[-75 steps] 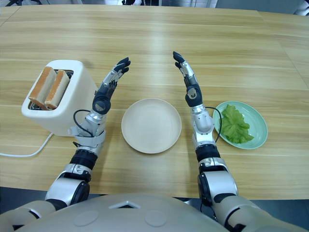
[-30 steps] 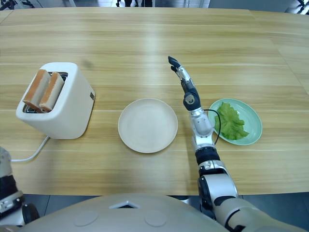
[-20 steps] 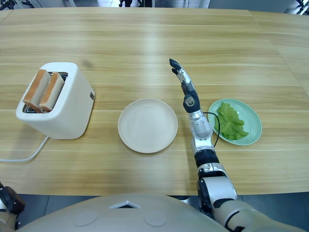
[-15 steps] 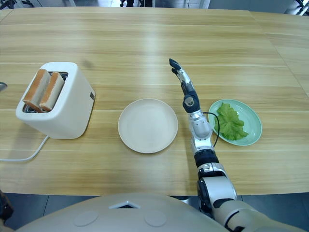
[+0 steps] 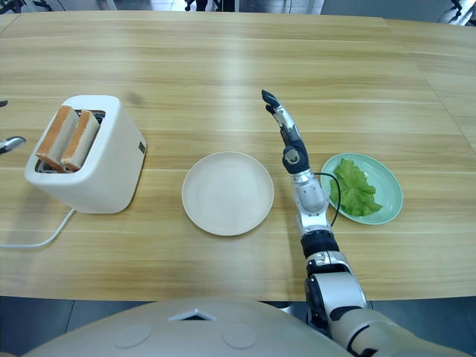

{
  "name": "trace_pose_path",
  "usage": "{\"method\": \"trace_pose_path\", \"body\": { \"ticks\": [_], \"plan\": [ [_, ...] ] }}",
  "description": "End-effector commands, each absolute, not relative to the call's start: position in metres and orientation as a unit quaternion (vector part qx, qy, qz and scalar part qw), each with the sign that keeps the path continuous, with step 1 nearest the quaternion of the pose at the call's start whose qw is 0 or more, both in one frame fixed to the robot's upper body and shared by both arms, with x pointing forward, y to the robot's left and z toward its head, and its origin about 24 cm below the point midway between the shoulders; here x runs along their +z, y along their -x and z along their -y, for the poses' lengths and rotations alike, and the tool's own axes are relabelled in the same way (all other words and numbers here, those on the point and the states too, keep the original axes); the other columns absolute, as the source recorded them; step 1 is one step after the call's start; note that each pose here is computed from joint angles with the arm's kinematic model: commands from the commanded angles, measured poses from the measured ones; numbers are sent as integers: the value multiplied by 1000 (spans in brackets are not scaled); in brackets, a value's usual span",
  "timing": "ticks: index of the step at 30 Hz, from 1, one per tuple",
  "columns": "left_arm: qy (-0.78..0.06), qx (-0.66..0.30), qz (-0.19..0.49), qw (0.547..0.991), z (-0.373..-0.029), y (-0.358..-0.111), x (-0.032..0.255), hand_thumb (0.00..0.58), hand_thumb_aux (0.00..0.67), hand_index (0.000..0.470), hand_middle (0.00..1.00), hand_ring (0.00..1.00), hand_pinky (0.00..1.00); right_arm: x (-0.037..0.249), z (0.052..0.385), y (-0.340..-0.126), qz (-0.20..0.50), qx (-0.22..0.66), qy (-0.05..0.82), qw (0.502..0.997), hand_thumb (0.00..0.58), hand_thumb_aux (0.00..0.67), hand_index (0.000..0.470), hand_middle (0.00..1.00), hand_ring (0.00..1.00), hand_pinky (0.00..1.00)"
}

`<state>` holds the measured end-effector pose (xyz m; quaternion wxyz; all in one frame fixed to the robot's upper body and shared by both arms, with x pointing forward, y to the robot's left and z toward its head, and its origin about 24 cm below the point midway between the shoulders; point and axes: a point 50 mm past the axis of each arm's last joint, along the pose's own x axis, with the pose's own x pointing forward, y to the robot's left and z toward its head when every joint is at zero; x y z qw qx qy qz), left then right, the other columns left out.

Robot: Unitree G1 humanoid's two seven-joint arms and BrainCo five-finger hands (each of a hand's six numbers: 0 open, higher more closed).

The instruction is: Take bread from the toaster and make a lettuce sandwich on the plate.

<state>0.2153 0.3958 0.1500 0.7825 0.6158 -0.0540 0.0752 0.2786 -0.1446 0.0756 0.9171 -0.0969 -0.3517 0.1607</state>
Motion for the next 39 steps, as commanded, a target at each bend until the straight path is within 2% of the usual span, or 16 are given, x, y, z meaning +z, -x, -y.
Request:
{"method": "trace_pose_path", "body": {
  "ticks": [1,14,21,36,37,38,39],
  "plan": [
    [-604,41,59,794,-390,-214,147,0,0,0,0,0,0,74,146,-280,345,159,100,920,0,0,0,0,0,0],
    [-615,-3,43,787,-380,-219,133,0,0,0,0,0,0,74,147,-277,348,156,102,919,0,0,0,0,0,0],
    [-602,-38,72,794,-365,-224,132,0,0,0,0,0,0,74,146,-276,348,158,101,919,0,0,0,0,0,0],
    [-607,-41,63,791,-365,-223,130,0,0,0,0,0,0,74,145,-273,348,159,98,919,0,0,0,0,0,0],
    [-605,-40,64,792,-365,-223,130,27,16,11,0,0,0,73,145,-273,348,159,98,919,0,0,0,0,0,0],
    [-604,-39,64,794,-365,-224,129,27,16,11,0,0,0,73,145,-273,347,159,98,919,0,0,0,0,0,0],
    [-603,-38,63,794,-365,-224,128,75,45,31,0,0,0,73,145,-273,347,159,98,919,0,0,0,0,0,0]
  ]
}}
